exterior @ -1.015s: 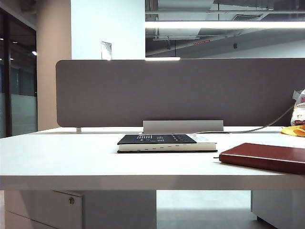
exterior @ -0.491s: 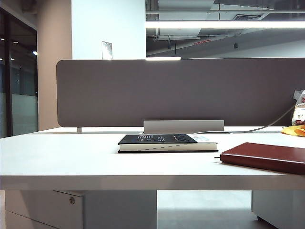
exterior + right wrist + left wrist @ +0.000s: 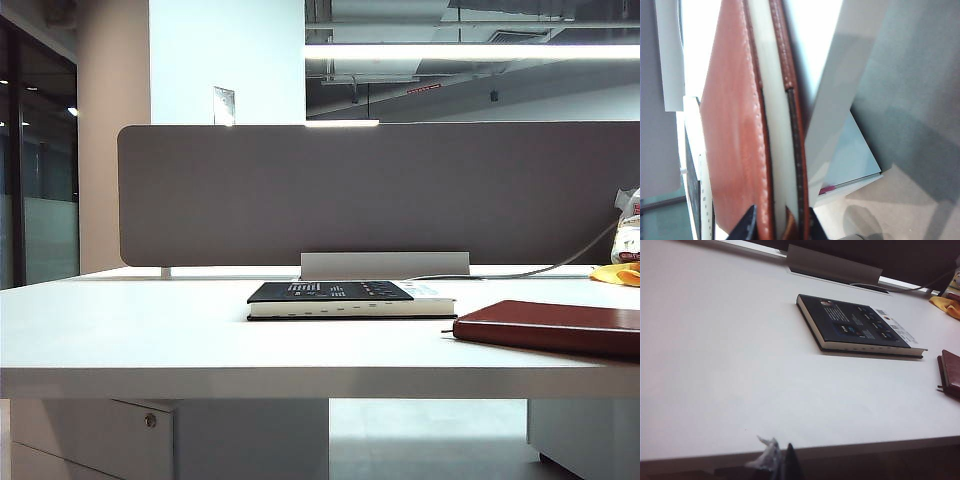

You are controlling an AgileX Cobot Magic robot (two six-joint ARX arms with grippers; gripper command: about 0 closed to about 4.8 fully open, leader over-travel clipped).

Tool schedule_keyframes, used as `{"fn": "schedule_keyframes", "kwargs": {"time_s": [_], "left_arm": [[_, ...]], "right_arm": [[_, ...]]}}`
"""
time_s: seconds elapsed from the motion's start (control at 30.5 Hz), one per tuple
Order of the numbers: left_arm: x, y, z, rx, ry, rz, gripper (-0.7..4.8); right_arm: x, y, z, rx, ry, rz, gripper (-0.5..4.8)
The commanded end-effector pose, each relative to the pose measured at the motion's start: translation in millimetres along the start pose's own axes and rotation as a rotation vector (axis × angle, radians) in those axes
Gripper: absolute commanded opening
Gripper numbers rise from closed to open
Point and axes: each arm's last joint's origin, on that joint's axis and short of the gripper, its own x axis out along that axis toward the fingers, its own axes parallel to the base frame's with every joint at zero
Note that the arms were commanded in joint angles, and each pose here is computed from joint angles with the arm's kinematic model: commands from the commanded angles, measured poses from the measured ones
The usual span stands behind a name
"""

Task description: Pick up the red book and place it on top of the black book.

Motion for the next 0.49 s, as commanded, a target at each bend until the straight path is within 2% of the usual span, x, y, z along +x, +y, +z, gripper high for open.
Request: {"fn": "schedule_keyframes", "kwargs": {"time_s": [0.03,0.1,0.2,0.26,0.49], "left_arm": [[0.1,0.2,-1.8,-0.002,0.02,-0.007,0.17],[0.1,0.2,-1.9,-0.002,0.021,-0.006,0.17],[0.1,0.2,-1.8,-0.001,0.02,-0.006,0.17],[0.1,0.2,-1.8,-0.002,0.02,-0.006,0.17],[0.1,0.1,-1.9,-0.002,0.021,-0.009,0.18]], "right_arm": [[-0.5,-7.7,-1.8,-0.005,0.015,-0.063,0.7],[-0.5,-7.7,-2.0,-0.005,0.02,-0.062,0.64],[-0.6,-7.6,-2.4,-0.005,0.034,-0.059,0.18],[-0.6,-7.0,-2.8,-0.005,0.051,-0.051,0.08],[-1.0,7.9,-2.1,-0.036,0.094,0.114,-0.01]]}}
